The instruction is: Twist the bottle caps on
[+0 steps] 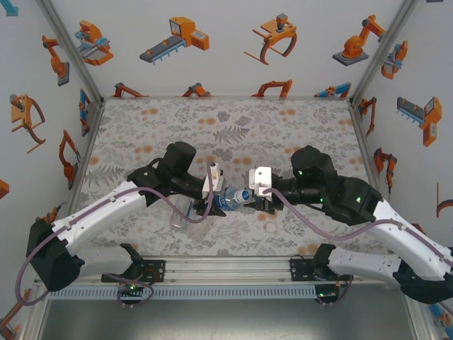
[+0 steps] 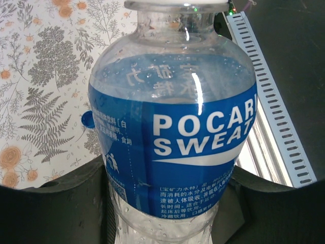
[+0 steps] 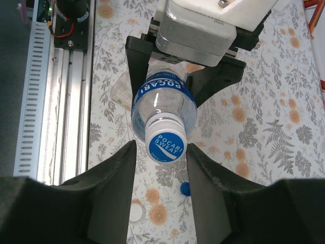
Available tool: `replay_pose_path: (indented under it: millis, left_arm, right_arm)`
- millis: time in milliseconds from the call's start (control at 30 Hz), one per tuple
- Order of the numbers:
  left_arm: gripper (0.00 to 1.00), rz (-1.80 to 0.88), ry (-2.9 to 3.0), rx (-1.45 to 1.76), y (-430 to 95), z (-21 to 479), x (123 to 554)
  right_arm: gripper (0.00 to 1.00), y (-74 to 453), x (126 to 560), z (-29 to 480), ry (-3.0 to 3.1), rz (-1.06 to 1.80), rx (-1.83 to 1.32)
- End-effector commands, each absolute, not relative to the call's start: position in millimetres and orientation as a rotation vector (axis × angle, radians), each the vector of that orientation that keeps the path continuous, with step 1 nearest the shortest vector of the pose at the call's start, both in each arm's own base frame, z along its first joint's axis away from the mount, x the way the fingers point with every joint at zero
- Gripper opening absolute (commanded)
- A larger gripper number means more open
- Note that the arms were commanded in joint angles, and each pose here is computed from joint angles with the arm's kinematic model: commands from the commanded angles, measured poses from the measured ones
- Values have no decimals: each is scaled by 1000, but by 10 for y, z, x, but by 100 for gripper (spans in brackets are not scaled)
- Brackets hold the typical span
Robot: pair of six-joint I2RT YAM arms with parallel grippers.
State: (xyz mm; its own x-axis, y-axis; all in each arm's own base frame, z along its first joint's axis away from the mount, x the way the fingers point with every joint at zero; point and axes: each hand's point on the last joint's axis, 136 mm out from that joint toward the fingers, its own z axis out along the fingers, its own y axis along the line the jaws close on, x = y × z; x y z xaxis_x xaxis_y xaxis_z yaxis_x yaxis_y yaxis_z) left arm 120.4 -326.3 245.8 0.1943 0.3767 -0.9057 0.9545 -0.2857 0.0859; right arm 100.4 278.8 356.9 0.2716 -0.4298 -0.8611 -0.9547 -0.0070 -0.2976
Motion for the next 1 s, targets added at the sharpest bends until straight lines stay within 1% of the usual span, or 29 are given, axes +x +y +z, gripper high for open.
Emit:
replay_pose_path:
  millis: [0,133,233,333,400,433,467,533,633,767,833,967]
  left_arm:
    - [0,-1081,1158,1791,-3247,2679,1108]
    - [0,-1080,1159,1792,-3246,2680,1109]
    - [0,-1076,1160,1788,-3251,2699,1117]
    - [0,-1055,1159,1771,-3260,2708,1150]
    - [0,-1029,1168,1748,-3282,2717,1208]
    - [0,-1011,1172,1733,-3298,2712,1252]
    - [0,-996,1177,1719,-3320,2699,1296]
    - [0,-969,1180,1696,-3360,2697,1371]
    - [0,-918,1184,1656,-3414,2703,1493]
    - [0,-831,1174,1608,-3471,2707,1644]
    - [0,-805,1158,1599,-3488,2699,1687]
    - [0,-787,1174,1613,-3514,2641,1735]
  right_arm:
    - [41,2841,965,3629,1245,722,-1596]
    - [39,2878,957,3603,1254,752,-1593]
    - [33,2895,970,3573,1290,770,-1577]
    - [24,2895,1032,3549,1383,800,-1499]
    - [17,2899,1152,3527,1496,825,-1370]
    - [10,2896,1237,3504,1571,843,-1274]
    - [0,2886,1330,3481,1650,865,-1160]
    - [0,2853,1540,3402,1812,896,-906]
    - [0,2687,1859,3187,2062,933,-390]
    - [0,2533,2034,2903,2215,1031,223]
    - [0,2548,2065,2872,2215,1085,358]
    - [1,2495,2119,2949,2209,1031,381]
